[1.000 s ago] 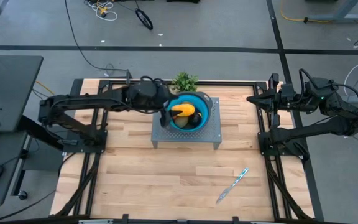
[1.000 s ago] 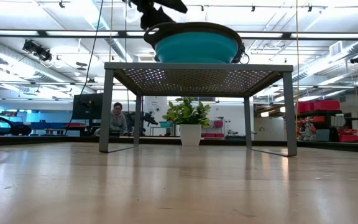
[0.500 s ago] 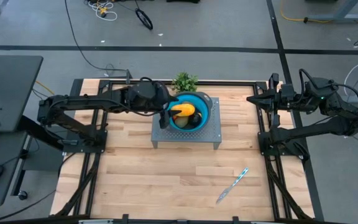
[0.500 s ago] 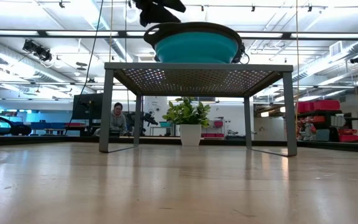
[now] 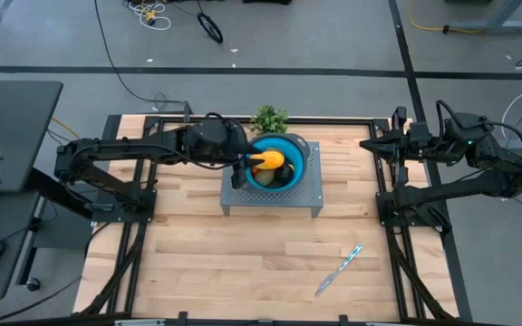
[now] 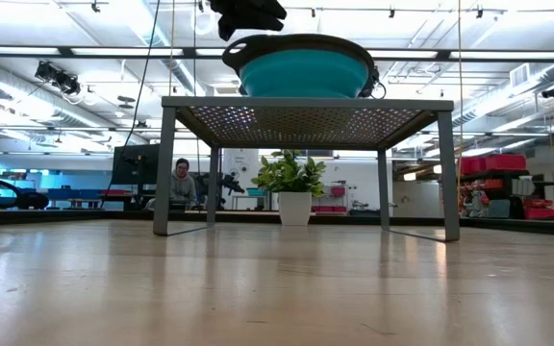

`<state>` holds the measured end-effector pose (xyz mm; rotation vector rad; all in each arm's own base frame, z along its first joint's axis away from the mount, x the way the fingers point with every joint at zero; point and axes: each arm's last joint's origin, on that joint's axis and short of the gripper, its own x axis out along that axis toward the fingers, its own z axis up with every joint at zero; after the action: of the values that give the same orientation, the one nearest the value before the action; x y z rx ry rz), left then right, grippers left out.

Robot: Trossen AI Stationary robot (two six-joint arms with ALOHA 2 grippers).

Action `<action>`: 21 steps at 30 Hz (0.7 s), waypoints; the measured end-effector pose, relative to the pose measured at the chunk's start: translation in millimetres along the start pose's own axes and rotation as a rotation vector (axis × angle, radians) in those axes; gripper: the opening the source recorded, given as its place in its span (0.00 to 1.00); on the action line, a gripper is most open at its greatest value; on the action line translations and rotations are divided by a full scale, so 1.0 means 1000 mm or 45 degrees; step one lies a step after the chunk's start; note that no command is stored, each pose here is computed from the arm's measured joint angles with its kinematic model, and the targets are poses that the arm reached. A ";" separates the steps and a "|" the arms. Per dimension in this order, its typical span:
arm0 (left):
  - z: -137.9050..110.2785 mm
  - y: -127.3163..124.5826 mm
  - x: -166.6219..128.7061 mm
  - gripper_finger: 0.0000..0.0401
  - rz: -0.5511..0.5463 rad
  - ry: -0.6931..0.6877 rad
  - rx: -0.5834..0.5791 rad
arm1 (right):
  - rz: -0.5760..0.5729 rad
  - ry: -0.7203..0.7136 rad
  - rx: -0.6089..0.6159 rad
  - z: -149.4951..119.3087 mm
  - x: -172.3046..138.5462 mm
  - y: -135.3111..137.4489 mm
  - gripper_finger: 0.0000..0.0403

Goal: Pick & Place Fruit
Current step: Put the knife on the shelf

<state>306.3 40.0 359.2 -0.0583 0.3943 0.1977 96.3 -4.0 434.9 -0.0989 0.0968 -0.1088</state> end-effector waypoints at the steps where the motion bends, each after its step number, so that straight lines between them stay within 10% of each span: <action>1: 0.000 0.000 0.000 0.31 0.000 0.000 0.000 | 0.000 0.000 0.000 0.000 0.000 0.000 0.00; 21: 0.000 0.000 0.000 0.05 -0.006 0.001 0.004 | 0.000 0.000 0.000 0.000 0.000 0.000 0.00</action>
<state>306.4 39.8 359.0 -0.0563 0.3954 0.1924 96.4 -4.0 434.8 -0.0989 0.0970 -0.1085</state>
